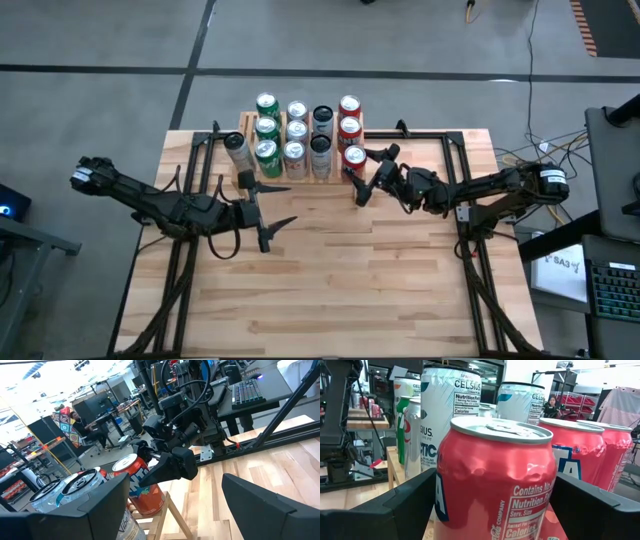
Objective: Place canned beverage on shelf
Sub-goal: Put the orange soda can on the shelf
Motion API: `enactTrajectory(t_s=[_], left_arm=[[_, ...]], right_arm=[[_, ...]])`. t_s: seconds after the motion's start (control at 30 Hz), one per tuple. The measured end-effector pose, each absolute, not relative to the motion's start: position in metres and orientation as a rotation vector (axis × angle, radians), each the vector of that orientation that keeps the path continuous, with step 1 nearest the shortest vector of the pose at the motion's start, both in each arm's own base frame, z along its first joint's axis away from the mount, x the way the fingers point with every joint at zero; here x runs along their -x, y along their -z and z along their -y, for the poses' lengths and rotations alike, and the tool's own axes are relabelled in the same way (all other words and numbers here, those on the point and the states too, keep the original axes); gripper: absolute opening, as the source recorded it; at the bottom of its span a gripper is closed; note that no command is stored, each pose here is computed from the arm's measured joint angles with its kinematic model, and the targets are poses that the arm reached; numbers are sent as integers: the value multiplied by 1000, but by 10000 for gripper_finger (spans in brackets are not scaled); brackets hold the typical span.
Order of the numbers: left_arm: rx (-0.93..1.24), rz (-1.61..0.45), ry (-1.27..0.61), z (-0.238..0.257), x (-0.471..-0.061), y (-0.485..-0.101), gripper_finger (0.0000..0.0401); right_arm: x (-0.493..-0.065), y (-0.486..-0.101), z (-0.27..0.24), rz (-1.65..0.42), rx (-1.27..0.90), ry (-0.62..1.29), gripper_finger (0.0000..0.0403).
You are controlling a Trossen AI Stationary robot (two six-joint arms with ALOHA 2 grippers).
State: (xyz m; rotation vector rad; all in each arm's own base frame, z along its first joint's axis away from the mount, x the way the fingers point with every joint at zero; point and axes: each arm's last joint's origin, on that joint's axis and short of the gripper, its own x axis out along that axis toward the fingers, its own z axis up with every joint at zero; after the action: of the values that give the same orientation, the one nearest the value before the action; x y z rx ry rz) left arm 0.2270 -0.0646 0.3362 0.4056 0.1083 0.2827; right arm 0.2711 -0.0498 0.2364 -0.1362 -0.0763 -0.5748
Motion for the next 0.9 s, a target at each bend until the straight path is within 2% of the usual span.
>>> enactTrajectory(t_s=[0.9], left_arm=[[-405,-108,-283,65,-227,-336,301]], right_arm=[[-270,-243,50,136,150,579,345]])
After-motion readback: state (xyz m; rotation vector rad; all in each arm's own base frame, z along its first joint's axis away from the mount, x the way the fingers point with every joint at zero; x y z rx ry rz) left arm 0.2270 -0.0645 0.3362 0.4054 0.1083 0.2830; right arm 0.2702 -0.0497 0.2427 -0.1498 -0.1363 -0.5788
